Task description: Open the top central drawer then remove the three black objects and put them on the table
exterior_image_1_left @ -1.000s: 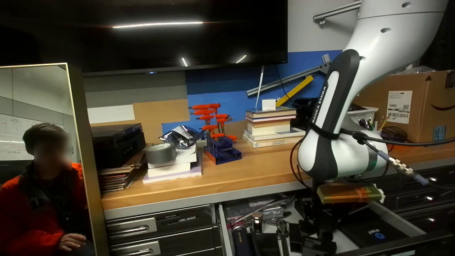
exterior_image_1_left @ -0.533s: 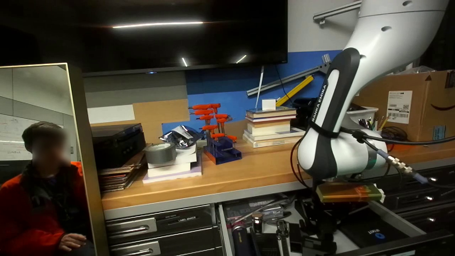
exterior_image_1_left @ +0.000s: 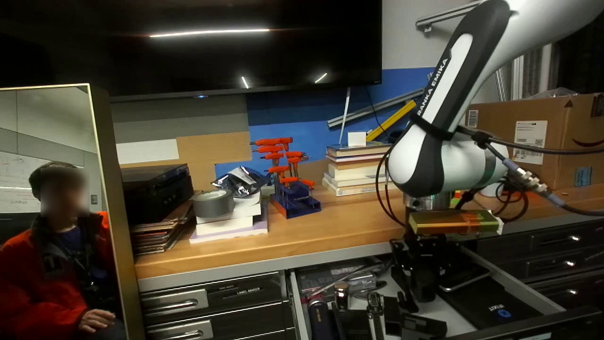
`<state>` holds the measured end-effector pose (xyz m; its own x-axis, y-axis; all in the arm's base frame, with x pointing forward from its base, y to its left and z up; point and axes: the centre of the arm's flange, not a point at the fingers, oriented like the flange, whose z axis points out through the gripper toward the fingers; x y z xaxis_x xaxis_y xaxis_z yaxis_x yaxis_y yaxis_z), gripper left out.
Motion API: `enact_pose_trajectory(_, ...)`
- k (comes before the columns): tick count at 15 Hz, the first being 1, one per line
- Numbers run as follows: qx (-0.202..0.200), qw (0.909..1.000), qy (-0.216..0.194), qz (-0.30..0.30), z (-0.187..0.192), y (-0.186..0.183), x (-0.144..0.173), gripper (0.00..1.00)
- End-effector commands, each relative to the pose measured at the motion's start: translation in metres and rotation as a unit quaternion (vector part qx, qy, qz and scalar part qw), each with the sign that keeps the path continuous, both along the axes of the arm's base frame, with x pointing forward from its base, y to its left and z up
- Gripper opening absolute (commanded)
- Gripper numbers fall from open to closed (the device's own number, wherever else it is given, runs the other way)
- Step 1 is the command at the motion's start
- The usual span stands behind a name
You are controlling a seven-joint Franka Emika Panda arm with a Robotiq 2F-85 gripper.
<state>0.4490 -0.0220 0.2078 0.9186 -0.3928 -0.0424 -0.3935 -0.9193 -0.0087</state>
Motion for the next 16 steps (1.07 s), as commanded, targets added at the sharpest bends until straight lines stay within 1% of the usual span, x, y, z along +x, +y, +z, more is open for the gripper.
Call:
enact_pose_trajectory(1,-0.02,0.9995,-0.022,0.008,0.07,0.024,-0.001,0.25)
enact_pose_trajectory(7,-0.065,0.9955,-0.068,0.014,0.156,0.049,0.032,0.25)
enact_pose_trajectory(10,-0.08,0.9905,-0.111,0.011,0.185,0.054,0.065,0.25)
enact_pose_trajectory(13,-0.092,0.9865,-0.135,0.01,0.198,0.051,0.105,0.25)
enact_pose_trajectory(16,-0.088,0.9868,-0.135,0.013,0.19,0.039,0.152,0.25)
